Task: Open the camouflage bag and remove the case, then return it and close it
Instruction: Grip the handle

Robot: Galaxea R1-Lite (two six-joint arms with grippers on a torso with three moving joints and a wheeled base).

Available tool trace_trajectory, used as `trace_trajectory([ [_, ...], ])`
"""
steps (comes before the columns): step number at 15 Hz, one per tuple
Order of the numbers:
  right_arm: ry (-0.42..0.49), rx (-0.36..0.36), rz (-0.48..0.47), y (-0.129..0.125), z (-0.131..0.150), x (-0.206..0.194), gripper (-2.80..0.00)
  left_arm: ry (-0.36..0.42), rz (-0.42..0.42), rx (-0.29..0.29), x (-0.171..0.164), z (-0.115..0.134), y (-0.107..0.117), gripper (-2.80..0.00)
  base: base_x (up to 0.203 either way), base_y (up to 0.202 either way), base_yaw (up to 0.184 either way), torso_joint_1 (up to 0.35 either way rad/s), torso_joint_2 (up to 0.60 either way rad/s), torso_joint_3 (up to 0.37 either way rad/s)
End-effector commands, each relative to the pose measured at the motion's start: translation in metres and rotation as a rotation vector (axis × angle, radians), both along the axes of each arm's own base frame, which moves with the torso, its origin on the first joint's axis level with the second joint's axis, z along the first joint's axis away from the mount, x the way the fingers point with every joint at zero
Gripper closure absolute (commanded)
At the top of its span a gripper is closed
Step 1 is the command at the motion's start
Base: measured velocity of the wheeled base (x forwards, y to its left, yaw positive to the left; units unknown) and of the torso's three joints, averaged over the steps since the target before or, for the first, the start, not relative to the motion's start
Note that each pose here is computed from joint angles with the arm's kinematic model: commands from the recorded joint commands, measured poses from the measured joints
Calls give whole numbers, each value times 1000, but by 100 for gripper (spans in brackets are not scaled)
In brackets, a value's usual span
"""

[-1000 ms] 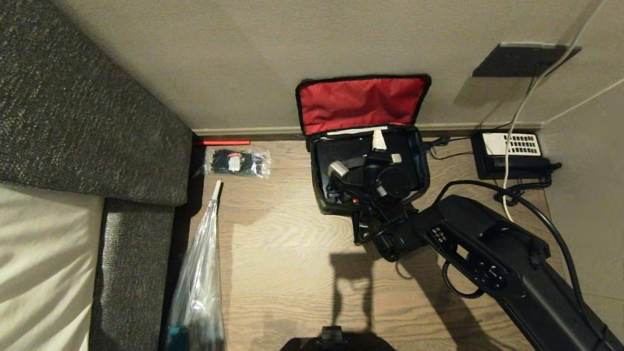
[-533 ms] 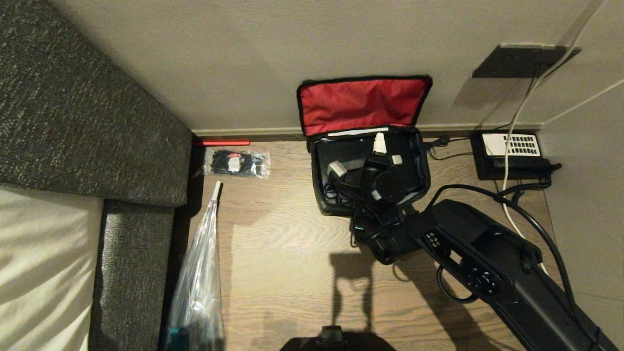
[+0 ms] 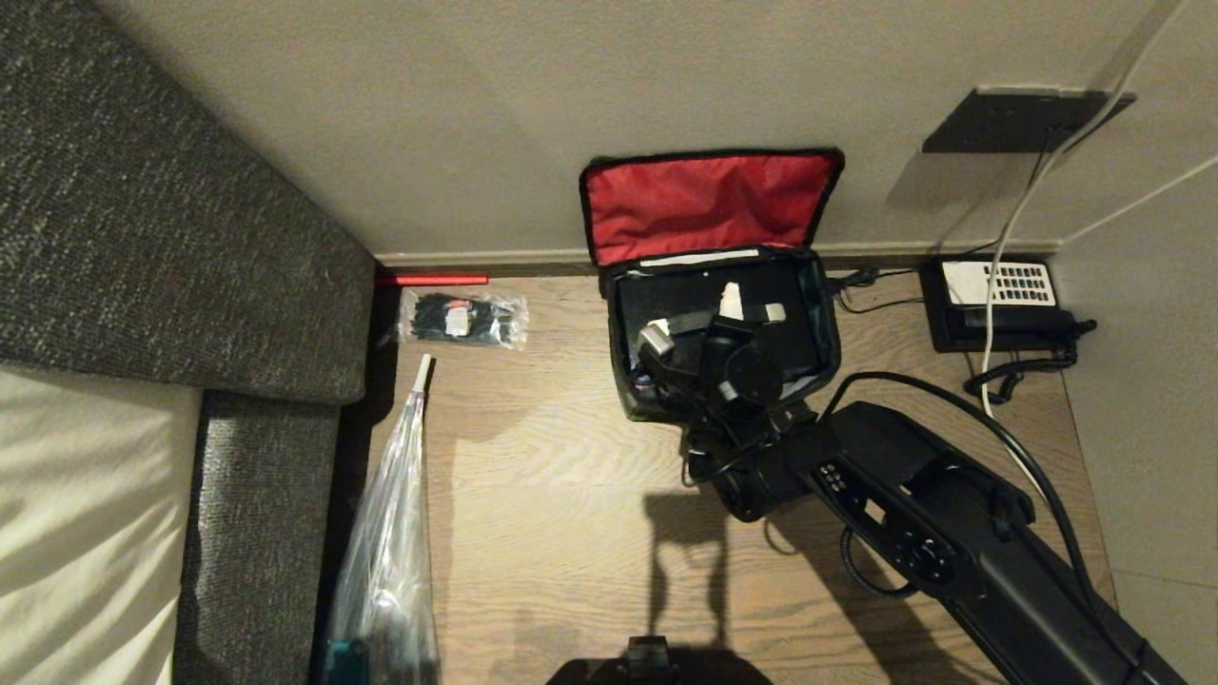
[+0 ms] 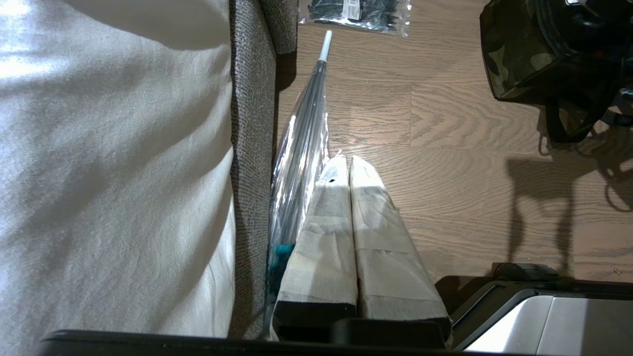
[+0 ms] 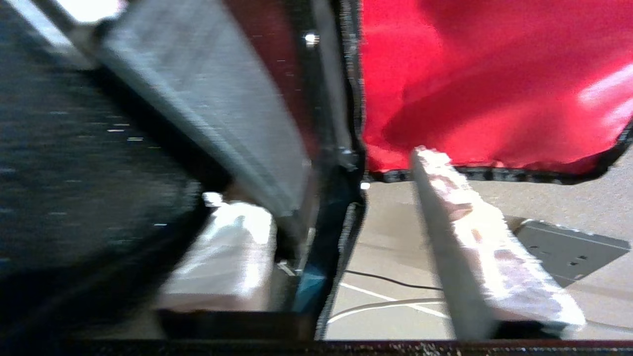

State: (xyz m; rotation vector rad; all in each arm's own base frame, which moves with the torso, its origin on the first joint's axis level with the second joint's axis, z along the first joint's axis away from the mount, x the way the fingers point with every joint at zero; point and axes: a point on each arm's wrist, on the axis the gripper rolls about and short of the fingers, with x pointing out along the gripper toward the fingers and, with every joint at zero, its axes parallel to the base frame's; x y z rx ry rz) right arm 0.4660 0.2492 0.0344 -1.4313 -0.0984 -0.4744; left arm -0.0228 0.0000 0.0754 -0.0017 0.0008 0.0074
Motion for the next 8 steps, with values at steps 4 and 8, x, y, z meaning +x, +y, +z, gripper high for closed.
trace_trajectory([
  [4,-12,8,1,1,-4,1,0,1,2,0,0,-1,0,0,0,0,0,0,0,0],
  [8,2,2,1,1,-10,0,0,0,0,0,0,-1,0,0,0,0,0,0,0,0],
])
